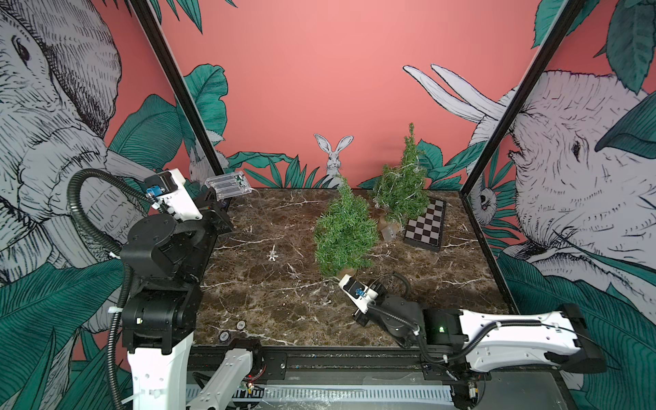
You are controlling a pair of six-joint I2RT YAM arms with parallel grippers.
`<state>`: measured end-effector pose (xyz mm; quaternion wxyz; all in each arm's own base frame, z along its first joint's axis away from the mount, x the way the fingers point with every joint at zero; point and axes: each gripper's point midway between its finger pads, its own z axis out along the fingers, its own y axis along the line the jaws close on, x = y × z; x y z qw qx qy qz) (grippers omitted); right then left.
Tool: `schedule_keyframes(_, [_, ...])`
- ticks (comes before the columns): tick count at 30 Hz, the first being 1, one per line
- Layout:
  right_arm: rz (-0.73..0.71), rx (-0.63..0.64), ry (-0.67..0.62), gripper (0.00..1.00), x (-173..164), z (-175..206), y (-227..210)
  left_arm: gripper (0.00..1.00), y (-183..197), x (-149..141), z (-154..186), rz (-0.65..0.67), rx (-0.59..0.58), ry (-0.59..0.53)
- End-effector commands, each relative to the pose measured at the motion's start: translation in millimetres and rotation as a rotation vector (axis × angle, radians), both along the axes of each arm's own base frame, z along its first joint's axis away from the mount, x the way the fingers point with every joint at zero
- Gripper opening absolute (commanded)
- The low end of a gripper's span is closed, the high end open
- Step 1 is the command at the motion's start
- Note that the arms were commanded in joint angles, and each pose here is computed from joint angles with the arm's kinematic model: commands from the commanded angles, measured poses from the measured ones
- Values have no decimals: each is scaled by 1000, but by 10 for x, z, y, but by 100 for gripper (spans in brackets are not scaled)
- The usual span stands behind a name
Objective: Wrap string light around the christmas tree
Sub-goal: Pick up the light string from the center of the board.
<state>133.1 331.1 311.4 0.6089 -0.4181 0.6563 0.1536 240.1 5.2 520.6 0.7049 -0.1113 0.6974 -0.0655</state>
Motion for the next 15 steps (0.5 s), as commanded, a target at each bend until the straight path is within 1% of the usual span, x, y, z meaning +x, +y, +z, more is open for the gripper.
schedule_keyframes(1, [-15,-1,-87,0,13,490,-251,0,206,-103,423,114,-38,-131])
schedule_keyframes(3, [7,51,-123,0,-24,805,-345,0,264,-165,585,144,-54,-183])
schedule_keyframes(6, [55,148,-181,0,-103,1271,-471,0,351,-363,859,184,-79,-283])
schedule_keyframes(8, [94,208,-231,0,-168,1528,-544,0,423,-543,997,217,-102,-353])
schedule_keyframes(11, [114,303,-309,0,-231,1847,-685,0,549,-841,1141,280,-119,-454])
schedule_keyframes(13, [116,365,-355,0,-263,2023,-802,0,640,-980,1180,336,-114,-481])
schedule_keyframes(15, [94,431,-395,0,-267,2186,-944,0,686,-1026,1200,371,-91,-478])
